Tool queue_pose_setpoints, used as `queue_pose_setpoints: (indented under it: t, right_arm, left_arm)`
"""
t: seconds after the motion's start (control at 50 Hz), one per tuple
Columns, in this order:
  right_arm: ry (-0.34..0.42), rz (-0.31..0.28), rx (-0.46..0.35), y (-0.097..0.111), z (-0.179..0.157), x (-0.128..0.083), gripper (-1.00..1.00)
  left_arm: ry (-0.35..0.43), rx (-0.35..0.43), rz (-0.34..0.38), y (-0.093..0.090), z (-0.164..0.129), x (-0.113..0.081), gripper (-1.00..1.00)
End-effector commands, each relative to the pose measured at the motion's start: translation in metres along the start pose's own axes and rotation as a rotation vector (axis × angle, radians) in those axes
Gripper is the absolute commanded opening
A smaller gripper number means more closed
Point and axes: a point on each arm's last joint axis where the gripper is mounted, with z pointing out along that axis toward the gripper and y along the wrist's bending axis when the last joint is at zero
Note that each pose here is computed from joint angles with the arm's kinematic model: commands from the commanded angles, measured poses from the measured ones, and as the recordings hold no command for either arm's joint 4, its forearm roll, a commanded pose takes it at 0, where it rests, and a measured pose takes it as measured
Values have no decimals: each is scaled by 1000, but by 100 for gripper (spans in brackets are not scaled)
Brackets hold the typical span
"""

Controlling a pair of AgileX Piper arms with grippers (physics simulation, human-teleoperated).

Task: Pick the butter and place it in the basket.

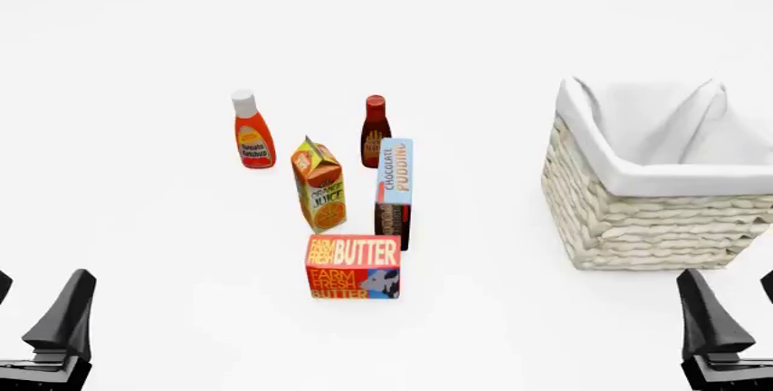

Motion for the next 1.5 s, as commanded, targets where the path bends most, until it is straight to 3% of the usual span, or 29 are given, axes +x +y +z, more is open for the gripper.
queue_pose_setpoints:
  t: [0.02,0.36,0.58,0.62,0.76,0.82,1.04,1.06,1.12,1.24,1.26,1.3,1.36,1.5]
  right_arm:
    - [3,-2,2,0,1,-1,100]
    - [14,-5,-16,1,2,-3,100]
    - [2,-31,-48,3,0,-21,100]
    - [17,-76,-78,5,7,-30,100]
    - [28,-104,-114,7,14,-56,100]
    - [17,-122,-128,8,13,-81,100]
    - [31,-145,-178,11,16,-98,100]
    - [8,-150,-231,13,11,-121,100]
    - [18,-153,-250,15,13,-131,100]
    - [38,-166,-277,17,18,-138,100]
    - [72,-208,-315,22,26,-143,100]
    - [100,-240,-312,23,32,-145,100]
    - [98,-230,-314,23,31,-150,100]
    - [152,-272,-366,31,47,-167,100]
  left_arm:
    - [0,0,0,0,0,0,100]
    - [0,0,0,0,0,0,100]
    - [0,0,0,0,0,0,100]
    - [0,0,0,0,0,0,100]
    - [0,0,0,0,0,0,100]
    - [0,0,0,0,0,0,100]
    - [0,0,0,0,0,0,100]
    - [0,0,0,0,0,0,100]
    - [0,0,0,0,0,0,100]
    - [0,0,0,0,0,0,100]
    - [0,0,0,0,0,0,100]
    - [0,0,0,0,0,0,100]
    - [0,0,0,0,0,0,100]
    - [0,0,0,0,0,0,100]
